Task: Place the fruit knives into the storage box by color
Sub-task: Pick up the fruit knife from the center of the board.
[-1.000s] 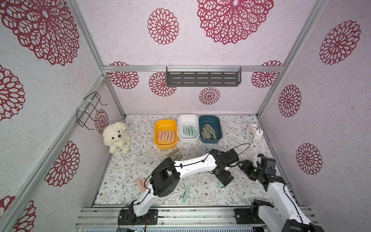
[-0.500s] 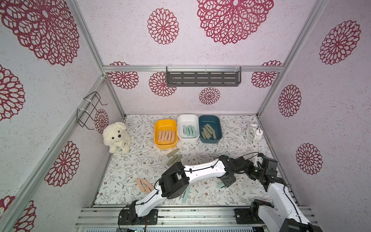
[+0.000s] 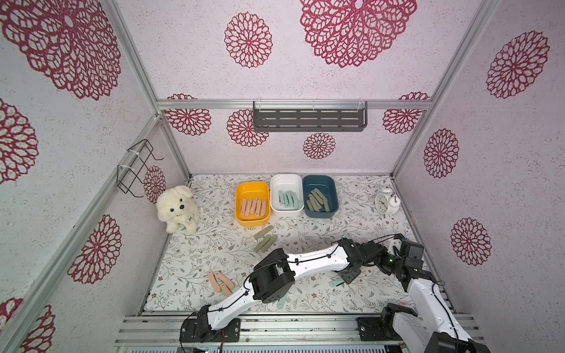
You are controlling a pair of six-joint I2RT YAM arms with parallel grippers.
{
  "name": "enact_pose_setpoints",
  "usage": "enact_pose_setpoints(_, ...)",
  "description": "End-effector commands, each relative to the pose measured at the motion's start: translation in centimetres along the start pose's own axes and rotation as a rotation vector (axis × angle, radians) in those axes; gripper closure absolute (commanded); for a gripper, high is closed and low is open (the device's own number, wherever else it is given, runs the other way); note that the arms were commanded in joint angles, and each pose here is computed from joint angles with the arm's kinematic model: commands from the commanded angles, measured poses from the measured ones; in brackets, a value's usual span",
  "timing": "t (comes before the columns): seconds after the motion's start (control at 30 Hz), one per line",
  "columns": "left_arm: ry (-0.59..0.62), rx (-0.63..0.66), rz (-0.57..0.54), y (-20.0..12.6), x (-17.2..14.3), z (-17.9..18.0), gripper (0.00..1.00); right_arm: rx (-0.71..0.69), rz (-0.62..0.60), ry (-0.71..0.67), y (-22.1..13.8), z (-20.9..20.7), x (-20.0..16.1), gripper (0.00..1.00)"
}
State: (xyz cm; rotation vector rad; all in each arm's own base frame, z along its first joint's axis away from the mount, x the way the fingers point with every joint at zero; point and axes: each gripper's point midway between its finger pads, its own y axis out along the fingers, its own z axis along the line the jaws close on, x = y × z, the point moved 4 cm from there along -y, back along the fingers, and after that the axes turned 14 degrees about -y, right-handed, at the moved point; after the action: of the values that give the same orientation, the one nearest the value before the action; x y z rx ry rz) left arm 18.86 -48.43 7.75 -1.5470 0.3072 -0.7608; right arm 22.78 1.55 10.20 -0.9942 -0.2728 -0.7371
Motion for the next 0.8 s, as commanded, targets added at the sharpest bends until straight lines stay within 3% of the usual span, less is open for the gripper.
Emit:
enact_pose_setpoints(0.0, 0.085, -0.096, -0.022, -0.9, -0.9, -4.1, 0.33, 0.072, -0.01, -0.041, -0.1, 1.2, 0.2, 0.39)
enact_pose_setpoints(0.77, 0.243, -0.24, 0.108, 0.8, -4.2, -7.4, 0.39, 0.056, -0.011, -0.037, -0.4, 1.1, 0.8, 0.39)
